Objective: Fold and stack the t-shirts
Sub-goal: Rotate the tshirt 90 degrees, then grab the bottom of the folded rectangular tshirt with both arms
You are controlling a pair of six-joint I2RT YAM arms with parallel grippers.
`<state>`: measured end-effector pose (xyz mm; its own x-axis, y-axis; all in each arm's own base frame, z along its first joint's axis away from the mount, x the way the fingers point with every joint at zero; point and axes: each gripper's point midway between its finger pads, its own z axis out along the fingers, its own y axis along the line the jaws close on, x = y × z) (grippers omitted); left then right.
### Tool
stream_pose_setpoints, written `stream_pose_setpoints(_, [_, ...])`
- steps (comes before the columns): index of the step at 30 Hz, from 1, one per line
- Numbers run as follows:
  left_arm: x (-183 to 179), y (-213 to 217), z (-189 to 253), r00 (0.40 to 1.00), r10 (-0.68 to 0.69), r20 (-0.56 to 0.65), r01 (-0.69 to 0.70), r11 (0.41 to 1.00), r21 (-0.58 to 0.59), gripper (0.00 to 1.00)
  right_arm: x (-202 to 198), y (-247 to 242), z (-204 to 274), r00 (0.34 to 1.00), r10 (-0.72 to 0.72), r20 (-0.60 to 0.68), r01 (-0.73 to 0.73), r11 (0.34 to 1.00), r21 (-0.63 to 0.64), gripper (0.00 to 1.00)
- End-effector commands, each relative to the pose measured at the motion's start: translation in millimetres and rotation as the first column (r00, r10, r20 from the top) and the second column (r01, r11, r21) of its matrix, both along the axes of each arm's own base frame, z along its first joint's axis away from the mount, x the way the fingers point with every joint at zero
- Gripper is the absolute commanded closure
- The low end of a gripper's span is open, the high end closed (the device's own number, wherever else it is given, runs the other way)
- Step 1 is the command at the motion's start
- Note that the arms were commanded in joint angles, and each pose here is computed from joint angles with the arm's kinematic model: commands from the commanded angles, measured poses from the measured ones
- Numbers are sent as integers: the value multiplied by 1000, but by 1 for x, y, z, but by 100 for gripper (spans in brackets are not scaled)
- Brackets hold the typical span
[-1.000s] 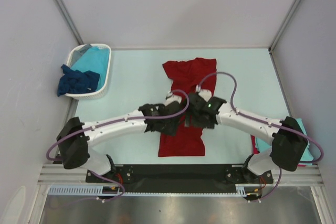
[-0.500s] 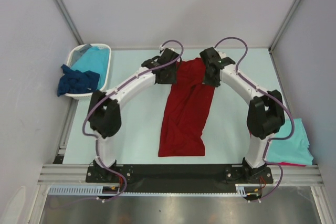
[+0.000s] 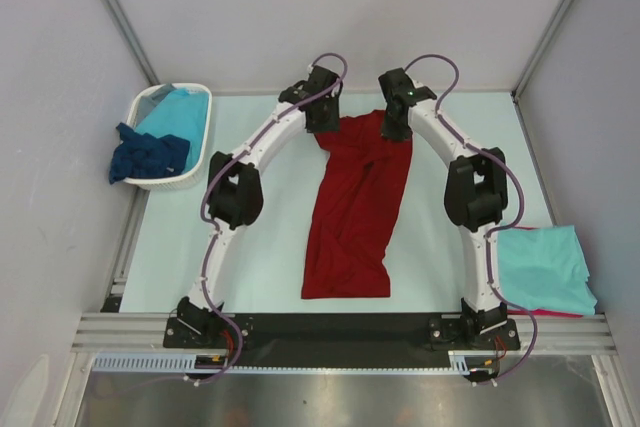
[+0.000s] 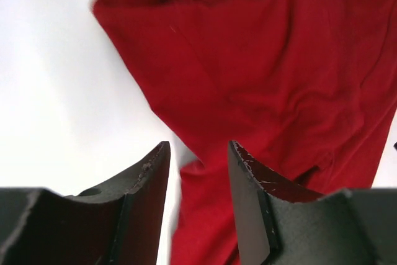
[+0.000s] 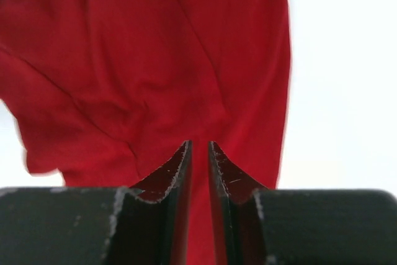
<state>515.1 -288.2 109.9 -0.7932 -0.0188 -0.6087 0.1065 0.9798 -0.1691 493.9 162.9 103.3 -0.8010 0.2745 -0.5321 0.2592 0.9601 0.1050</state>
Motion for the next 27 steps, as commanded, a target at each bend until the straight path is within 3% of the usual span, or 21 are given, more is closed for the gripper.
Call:
stream_pose_setpoints(1, [33,12,17,999,-10,50,15,995,-94,53,20,-3,10,1000,-4,24,3,1000,24,79])
stream_pose_setpoints(10, [41,4,-30,997,-76,-18,73,987,-142,51,16,-2,-8,1000,3,-13,-3,1000,12,79])
stream_pose_setpoints(20, [42,-10,-51,994,-104,-45,93,977,-192,50,14,-5,-8,1000,4,-15,-4,1000,3,78])
stream_pose_setpoints(22, [41,-11,-58,993,-106,-57,93,976,-197,53,12,-6,-7,1000,3,-16,-3,1000,3,78])
stream_pose_setpoints(27, [39,-4,-72,993,-73,-88,58,985,-165,73,9,-8,-9,1000,0,-19,0,1000,-3,78])
